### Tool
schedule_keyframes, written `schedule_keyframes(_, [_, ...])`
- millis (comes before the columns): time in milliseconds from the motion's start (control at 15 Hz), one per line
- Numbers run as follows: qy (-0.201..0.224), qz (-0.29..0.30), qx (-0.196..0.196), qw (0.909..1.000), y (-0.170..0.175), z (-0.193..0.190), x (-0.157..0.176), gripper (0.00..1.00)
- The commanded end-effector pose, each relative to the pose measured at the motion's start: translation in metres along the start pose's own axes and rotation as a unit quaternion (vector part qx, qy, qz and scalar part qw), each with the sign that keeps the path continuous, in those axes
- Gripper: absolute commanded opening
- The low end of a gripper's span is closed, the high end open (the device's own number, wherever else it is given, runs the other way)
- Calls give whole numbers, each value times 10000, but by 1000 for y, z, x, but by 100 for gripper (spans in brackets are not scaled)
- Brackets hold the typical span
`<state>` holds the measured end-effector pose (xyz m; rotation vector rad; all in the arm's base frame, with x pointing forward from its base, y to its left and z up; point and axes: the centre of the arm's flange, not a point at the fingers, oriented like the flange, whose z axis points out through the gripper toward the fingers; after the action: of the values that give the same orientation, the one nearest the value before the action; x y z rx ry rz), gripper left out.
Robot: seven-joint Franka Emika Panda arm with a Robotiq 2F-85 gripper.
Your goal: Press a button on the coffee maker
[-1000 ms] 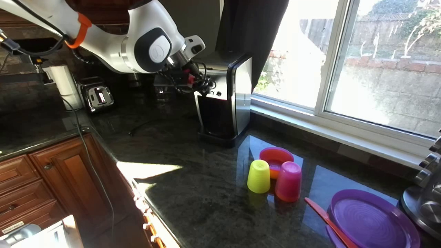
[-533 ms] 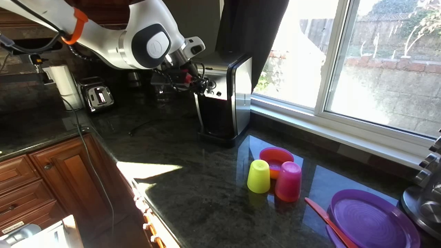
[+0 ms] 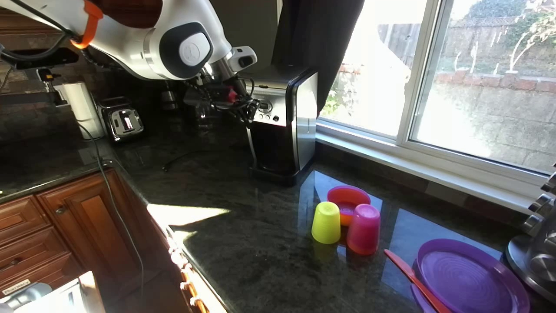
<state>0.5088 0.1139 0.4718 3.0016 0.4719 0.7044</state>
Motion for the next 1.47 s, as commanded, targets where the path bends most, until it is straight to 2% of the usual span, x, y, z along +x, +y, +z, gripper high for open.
schedule_keyframes(0, [-175, 214, 24, 9996, 2, -16, -2, 40])
schedule_keyframes(400, [-263, 341, -74, 9990, 4, -52, -4, 86])
schedule_keyframes(533, [-334, 357, -68, 9988, 4, -64, -7, 99])
schedule_keyframes(733, [-376, 366, -84, 9986, 3, -80, -10, 100])
schedule_keyframes(1067, [-183, 428, -209, 9987, 4, -104, -12, 99])
schedule_keyframes(1333, [-19, 531, -273, 9982, 4, -116, -11, 100])
schedule_keyframes(1400, [-14, 437, -192, 9989, 7, -108, -5, 100])
